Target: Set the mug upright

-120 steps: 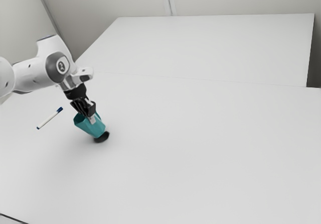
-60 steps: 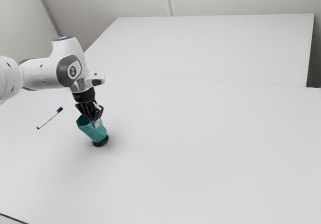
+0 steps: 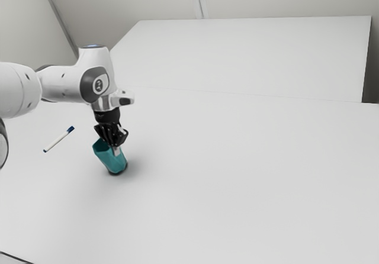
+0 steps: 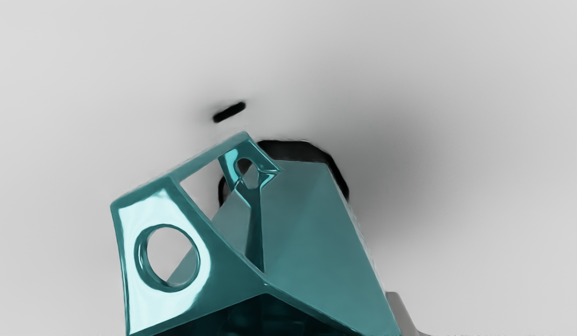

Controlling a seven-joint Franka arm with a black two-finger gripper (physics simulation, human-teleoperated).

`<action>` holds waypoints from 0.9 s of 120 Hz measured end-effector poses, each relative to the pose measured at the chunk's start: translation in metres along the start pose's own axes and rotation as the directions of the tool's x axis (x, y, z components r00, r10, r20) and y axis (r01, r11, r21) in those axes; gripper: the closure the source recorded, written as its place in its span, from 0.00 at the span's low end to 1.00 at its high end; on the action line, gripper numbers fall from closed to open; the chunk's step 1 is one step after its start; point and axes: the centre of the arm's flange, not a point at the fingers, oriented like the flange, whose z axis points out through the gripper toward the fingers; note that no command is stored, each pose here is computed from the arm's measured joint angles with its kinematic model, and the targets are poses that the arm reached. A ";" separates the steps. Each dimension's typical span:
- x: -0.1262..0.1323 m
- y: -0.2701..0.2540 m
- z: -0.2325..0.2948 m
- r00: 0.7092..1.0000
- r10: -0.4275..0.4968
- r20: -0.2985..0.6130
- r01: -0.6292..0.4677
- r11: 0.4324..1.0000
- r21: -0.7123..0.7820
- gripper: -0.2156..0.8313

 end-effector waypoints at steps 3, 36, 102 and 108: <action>0.000 0.000 0.001 1.000 -0.001 0.005 0.001 1.000 0.000 0.95; 0.004 0.009 0.013 0.999 -0.005 0.046 0.005 1.000 -0.001 0.87; 0.008 0.064 -0.195 0.939 0.116 -0.324 -0.091 0.992 0.091 0.26; 0.001 0.065 -0.216 0.929 0.124 -0.349 -0.093 0.990 0.103 0.25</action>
